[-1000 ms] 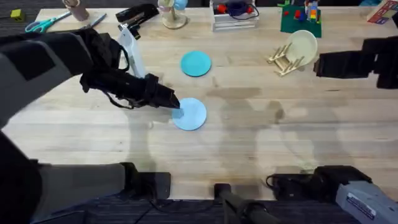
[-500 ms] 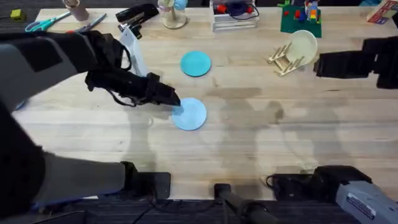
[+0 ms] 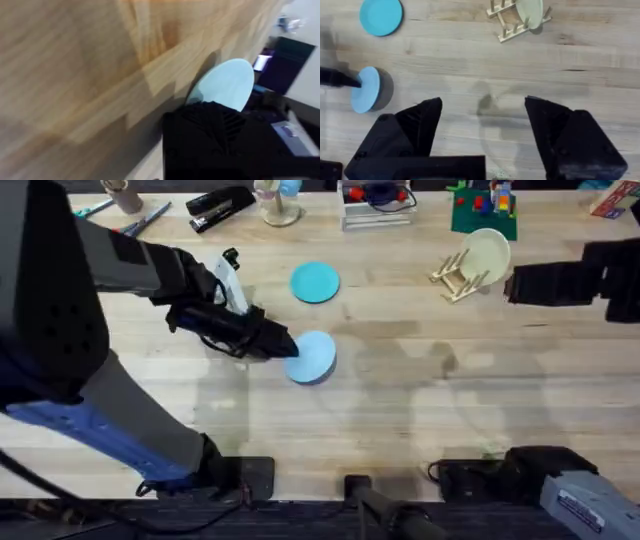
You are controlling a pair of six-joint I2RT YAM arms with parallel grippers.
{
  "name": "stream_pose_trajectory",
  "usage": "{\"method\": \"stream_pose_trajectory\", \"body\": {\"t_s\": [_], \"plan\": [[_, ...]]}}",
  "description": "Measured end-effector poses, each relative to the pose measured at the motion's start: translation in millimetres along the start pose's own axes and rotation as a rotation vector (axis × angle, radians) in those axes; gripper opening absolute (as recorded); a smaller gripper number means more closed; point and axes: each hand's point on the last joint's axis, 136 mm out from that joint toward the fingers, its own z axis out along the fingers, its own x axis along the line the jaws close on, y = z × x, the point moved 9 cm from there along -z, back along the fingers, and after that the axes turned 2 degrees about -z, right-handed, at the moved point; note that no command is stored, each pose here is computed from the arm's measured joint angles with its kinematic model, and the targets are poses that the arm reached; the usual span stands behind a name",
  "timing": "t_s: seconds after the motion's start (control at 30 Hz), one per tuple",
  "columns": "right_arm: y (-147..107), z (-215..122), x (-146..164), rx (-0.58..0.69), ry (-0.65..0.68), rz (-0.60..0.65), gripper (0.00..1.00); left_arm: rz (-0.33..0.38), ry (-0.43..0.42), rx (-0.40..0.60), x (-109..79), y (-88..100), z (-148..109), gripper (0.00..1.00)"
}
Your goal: Pick up the plates from the table one by one and place each into a slot on the dish rack.
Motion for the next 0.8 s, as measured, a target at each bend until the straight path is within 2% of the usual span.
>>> {"method": "stream_pose_trajectory", "body": {"t_s": [0.13,0.43,0.63,0.8], "plan": [[0.0,0.0,0.2,0.0,0.002,0.019,0.994,-0.005,-0.022,-0.003,0.5,1.3,1.6,0.04],[-0.1,0.1,1.1,0.002,0.013,0.16,0.995,-0.006,-0.022,-0.003,0.5,1.3,1.5,0.04],[3.1,8.7,7.8,0.046,0.105,0.229,0.995,-0.006,-0.022,-0.003,0.5,1.3,1.6,0.04],[11.1,31.9,13.2,0.139,0.198,0.266,0.995,-0.006,-0.022,-0.003,0.5,1.3,1.6,0.04]]}}
